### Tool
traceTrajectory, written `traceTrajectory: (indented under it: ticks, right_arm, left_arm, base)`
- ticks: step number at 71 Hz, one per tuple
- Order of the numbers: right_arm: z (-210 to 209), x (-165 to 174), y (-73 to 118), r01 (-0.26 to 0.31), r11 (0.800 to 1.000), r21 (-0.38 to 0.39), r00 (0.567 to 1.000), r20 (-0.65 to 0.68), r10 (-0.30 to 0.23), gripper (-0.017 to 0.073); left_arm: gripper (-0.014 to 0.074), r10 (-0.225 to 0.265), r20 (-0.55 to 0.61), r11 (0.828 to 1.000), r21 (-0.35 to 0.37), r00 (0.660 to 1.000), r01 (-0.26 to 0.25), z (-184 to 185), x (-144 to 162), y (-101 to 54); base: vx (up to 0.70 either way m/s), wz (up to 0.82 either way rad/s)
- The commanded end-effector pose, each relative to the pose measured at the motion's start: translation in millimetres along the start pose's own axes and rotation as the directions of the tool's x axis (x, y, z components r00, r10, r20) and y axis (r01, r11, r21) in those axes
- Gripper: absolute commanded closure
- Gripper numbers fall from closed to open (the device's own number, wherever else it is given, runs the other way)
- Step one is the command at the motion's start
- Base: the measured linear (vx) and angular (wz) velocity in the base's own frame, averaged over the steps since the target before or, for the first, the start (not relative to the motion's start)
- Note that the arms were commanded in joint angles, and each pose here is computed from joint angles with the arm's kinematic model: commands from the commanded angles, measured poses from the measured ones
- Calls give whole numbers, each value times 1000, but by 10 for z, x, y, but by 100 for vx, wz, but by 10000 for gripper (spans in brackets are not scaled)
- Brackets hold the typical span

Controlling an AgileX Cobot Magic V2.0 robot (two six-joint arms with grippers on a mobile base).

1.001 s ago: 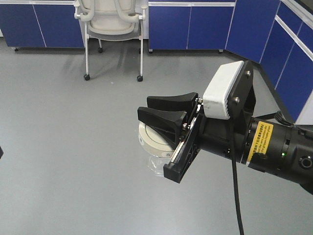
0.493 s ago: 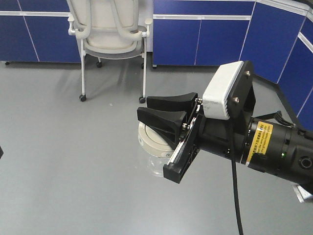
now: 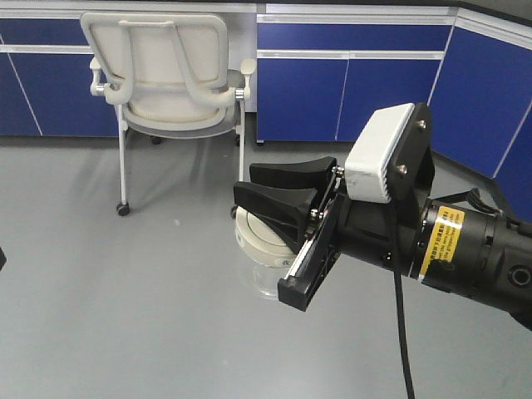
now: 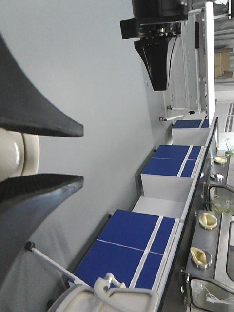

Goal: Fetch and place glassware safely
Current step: 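Keep holding the jar while the base drives across the lab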

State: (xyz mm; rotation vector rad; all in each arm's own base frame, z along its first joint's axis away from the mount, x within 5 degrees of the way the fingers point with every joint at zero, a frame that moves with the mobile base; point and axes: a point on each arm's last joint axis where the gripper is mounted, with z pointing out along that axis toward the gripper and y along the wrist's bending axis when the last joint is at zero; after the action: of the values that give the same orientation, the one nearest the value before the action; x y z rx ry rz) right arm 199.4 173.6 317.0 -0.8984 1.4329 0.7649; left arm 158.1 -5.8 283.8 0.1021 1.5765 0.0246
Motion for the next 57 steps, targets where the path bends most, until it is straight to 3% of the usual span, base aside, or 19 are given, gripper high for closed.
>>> traceTrajectory:
  ticks: [1, 35, 57]
  right_arm:
    - [-50, -219, 27, 1, 1000, -22, 994, 107, 2, 559]
    - [-49, -219, 26, 0, 1000, -22, 994, 106, 2, 559]
    - [-49, -218, 25, 0, 1000, -21, 994, 106, 2, 559]
  left_arm:
    - [601, -13, 101, 1000, 3, 995, 13, 6, -160, 0]
    - [601, -13, 101, 1000, 3, 995, 13, 6, -160, 0]
    - [601, -13, 101, 1000, 3, 995, 13, 6, -160, 0]
  base:
    - [51, 0]
    - [46, 0]
    - [28, -40]
